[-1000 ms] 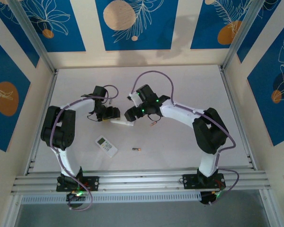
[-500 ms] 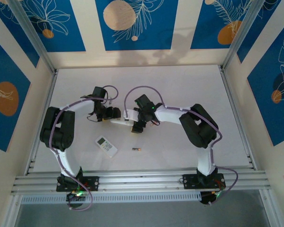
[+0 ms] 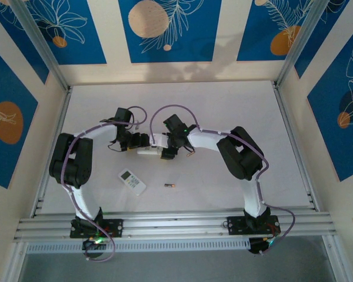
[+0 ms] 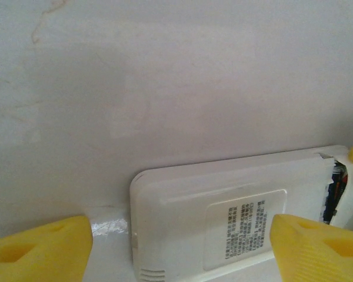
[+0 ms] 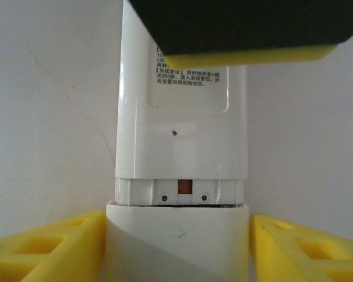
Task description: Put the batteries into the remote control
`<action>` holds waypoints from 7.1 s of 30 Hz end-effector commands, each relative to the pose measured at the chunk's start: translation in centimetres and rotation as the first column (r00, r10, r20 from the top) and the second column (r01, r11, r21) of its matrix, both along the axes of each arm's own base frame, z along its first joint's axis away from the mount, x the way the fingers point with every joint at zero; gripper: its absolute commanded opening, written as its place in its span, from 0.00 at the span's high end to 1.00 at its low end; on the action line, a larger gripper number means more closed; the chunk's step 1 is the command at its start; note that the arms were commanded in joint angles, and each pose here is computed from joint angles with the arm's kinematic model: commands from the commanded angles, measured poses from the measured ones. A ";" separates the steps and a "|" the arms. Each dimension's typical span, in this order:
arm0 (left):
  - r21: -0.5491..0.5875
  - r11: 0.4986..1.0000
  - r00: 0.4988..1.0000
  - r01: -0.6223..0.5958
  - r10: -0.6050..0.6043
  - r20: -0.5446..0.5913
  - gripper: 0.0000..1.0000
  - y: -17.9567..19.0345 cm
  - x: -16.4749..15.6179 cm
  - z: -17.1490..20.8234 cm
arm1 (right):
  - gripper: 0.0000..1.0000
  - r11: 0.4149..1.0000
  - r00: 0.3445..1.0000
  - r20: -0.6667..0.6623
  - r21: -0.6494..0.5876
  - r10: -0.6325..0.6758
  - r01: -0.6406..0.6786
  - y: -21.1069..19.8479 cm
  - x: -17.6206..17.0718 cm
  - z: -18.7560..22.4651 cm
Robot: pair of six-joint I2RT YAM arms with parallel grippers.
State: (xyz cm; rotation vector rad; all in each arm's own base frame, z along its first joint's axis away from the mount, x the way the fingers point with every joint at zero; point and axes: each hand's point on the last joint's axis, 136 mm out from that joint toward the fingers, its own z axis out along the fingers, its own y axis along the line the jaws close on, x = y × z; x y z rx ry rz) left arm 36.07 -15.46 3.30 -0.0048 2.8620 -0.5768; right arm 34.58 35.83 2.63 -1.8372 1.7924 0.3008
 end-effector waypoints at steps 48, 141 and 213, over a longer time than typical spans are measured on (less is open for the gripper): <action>-0.005 0.999 0.999 0.033 -0.033 -0.035 0.21 -0.2 -0.9 -1.4 | 0.44 1.000 0.982 -0.190 -0.015 -0.004 0.002 0.3 -1.1 -0.2; 0.007 1.000 0.998 0.020 -0.020 -0.060 0.22 0.2 -1.7 -2.6 | 0.41 0.996 0.960 -0.265 -0.017 -0.093 0.092 1.8 -0.6 -0.8; -0.042 0.999 0.999 0.009 -0.011 -0.048 0.22 -0.7 -1.1 -1.8 | 0.54 0.560 0.395 -0.492 -0.247 -0.776 0.791 -2.1 -0.4 -2.1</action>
